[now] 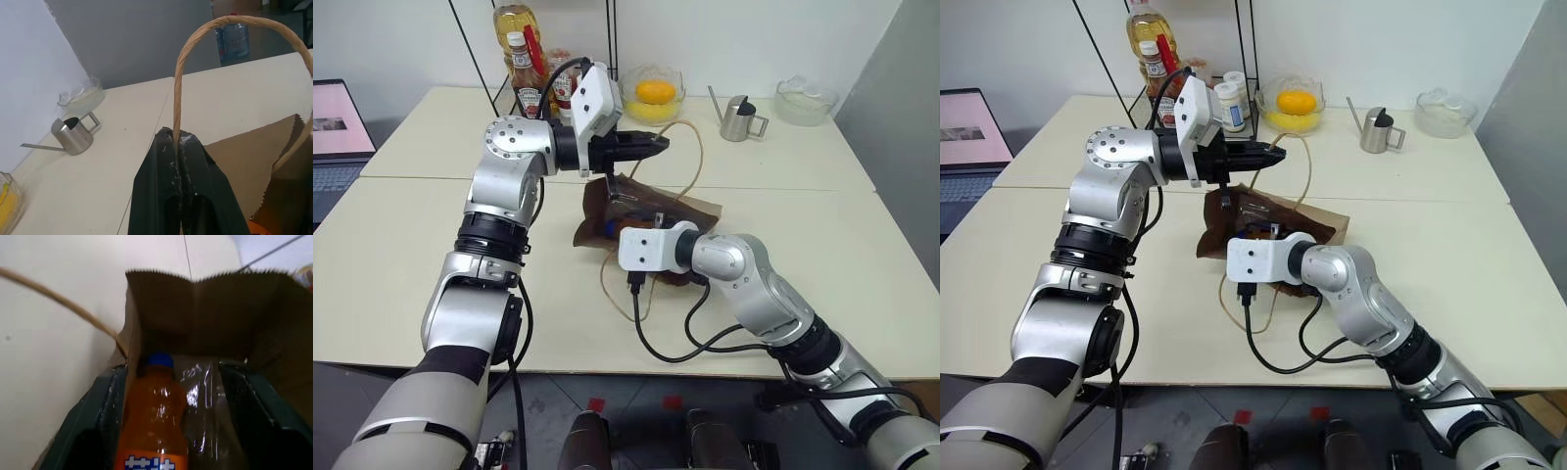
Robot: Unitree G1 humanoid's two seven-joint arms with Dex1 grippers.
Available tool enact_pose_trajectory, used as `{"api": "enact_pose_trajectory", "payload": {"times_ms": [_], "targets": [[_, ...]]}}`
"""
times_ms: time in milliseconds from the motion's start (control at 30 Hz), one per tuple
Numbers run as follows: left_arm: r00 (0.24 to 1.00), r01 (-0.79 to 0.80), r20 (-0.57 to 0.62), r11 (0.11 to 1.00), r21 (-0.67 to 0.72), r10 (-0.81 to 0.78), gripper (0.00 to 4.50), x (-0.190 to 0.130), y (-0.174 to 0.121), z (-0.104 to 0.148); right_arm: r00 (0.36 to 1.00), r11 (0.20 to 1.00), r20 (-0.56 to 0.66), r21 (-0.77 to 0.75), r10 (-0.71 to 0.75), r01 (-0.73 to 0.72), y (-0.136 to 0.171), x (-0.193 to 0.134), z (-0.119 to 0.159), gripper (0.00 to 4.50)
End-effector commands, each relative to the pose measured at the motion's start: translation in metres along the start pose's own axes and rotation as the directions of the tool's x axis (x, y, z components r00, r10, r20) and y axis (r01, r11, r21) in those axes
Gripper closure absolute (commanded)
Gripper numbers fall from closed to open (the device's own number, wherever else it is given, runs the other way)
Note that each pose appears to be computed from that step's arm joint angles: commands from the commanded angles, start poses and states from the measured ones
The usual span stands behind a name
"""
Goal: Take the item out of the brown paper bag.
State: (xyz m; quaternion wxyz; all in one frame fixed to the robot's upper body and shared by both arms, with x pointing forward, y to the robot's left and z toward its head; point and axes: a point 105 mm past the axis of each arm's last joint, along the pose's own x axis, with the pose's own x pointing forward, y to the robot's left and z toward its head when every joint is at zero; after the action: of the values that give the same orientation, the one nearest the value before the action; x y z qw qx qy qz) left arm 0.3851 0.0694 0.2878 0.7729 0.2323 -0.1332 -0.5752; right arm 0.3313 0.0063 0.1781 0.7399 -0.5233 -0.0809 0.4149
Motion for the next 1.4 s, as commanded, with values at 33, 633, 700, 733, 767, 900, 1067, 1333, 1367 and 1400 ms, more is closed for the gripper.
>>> {"api": "enact_pose_trajectory", "payload": {"times_ms": [33, 633, 700, 733, 767, 900, 1067, 1333, 1367, 1400], "targets": [[0.999, -0.021, 0.041, 0.999, 0.047, 0.019, 4.5, -0.004, 0.005, 0.017, 0.999, 0.999, -0.014, -0.015, -0.04, 0.04, -0.009, 0.001, 0.003, 1.41], [0.998, -0.007, 0.058, 0.999, 0.045, 0.005, 4.5, -0.001, 0.002, 0.021, 0.985, 0.997, -0.17, -0.053, 0.042, -0.052, -0.004, 0.038, -0.014, 1.41], [0.998, -0.007, 0.06, 0.999, 0.043, 0.004, 4.5, -0.001, 0.002, 0.022, 0.985, 0.999, -0.169, -0.04, 0.024, -0.031, -0.007, 0.038, -0.014, 1.23], [0.998, -0.006, 0.06, 0.999, 0.043, 0.004, 4.5, -0.001, 0.002, 0.022, 0.985, 0.999, -0.169, -0.036, 0.021, -0.028, -0.008, 0.038, -0.014, 1.03], [0.998, -0.006, 0.061, 0.999, 0.042, 0.003, 4.5, -0.001, 0.001, 0.022, 0.985, 0.999, -0.173, -0.035, 0.026, -0.033, -0.007, 0.038, -0.015, 0.87], [0.998, -0.004, 0.064, 0.999, 0.04, 0.002, 4.5, 0.0, 0.0, 0.022, 0.98, 0.998, -0.195, -0.047, 0.038, -0.048, -0.002, 0.04, -0.019, 0.08], [0.998, 0.0, 0.068, 0.999, 0.038, -0.002, 4.5, 0.001, -0.001, 0.022, 0.968, 0.998, -0.248, -0.024, 0.049, -0.057, 0.003, 0.041, -0.029, 0.08], [0.997, 0.003, 0.074, 0.999, 0.039, -0.006, 4.5, 0.002, -0.003, 0.023, 0.946, 0.995, -0.309, 0.006, 0.097, -0.1, 0.011, 0.048, -0.045, 0.08], [0.997, 0.004, 0.074, 0.999, 0.039, -0.007, 4.5, 0.002, -0.003, 0.023, 0.945, 0.995, -0.311, 0.01, 0.099, -0.101, 0.012, 0.048, -0.047, 0.08], [0.997, 0.004, 0.074, 0.999, 0.039, -0.007, 4.5, 0.002, -0.003, 0.023, 0.944, 0.995, -0.314, 0.011, 0.102, -0.103, 0.012, 0.049, -0.048, 0.08]]}}
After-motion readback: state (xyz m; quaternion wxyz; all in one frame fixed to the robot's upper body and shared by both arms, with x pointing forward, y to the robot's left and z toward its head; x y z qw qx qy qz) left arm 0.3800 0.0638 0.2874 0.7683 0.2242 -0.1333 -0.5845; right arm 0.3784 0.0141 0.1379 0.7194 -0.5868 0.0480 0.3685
